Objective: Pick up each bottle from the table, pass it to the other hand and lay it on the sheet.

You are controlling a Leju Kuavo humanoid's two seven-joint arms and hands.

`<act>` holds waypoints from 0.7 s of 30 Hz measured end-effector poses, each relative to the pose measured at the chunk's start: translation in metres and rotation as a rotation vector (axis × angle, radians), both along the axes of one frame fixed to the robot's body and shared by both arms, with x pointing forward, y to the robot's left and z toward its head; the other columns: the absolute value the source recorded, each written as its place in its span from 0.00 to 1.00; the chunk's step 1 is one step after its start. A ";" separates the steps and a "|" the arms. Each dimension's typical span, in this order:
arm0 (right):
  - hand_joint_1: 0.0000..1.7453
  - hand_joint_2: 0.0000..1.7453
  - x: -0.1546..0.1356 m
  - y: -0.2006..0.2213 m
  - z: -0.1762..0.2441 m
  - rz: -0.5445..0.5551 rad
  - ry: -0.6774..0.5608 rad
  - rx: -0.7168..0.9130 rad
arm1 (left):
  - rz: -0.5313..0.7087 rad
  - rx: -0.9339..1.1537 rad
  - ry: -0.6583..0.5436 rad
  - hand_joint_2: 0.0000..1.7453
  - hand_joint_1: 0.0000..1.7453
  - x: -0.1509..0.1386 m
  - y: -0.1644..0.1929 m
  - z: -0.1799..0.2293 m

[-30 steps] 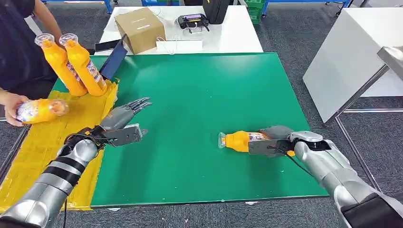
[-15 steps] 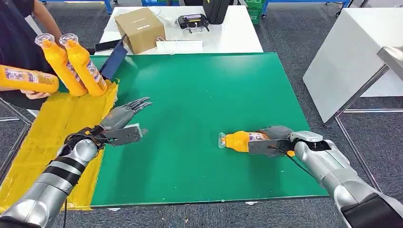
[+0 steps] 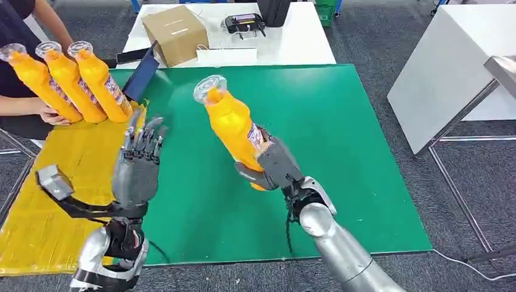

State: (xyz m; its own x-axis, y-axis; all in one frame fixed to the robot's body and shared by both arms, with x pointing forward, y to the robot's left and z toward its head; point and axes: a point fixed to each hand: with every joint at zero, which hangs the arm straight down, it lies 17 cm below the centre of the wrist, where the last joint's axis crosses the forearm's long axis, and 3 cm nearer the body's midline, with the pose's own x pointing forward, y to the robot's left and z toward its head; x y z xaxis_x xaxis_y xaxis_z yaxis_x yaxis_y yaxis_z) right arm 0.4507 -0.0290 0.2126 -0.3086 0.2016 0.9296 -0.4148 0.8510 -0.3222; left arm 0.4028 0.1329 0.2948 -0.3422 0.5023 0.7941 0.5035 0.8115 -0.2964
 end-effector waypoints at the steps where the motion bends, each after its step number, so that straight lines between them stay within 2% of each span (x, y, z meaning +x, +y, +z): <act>1: 1.00 1.00 -0.004 0.004 0.006 0.009 -0.011 0.016 | 0.011 0.021 -0.016 1.00 0.00 -0.002 0.000 0.002; 9: 1.00 1.00 -0.013 0.004 0.030 0.011 -0.047 0.079 | 0.035 0.007 -0.044 1.00 0.00 -0.011 0.007 0.013; 21: 1.00 1.00 -0.024 0.010 0.028 0.034 -0.050 0.071 | 0.027 0.008 -0.052 1.00 0.00 -0.018 0.001 0.013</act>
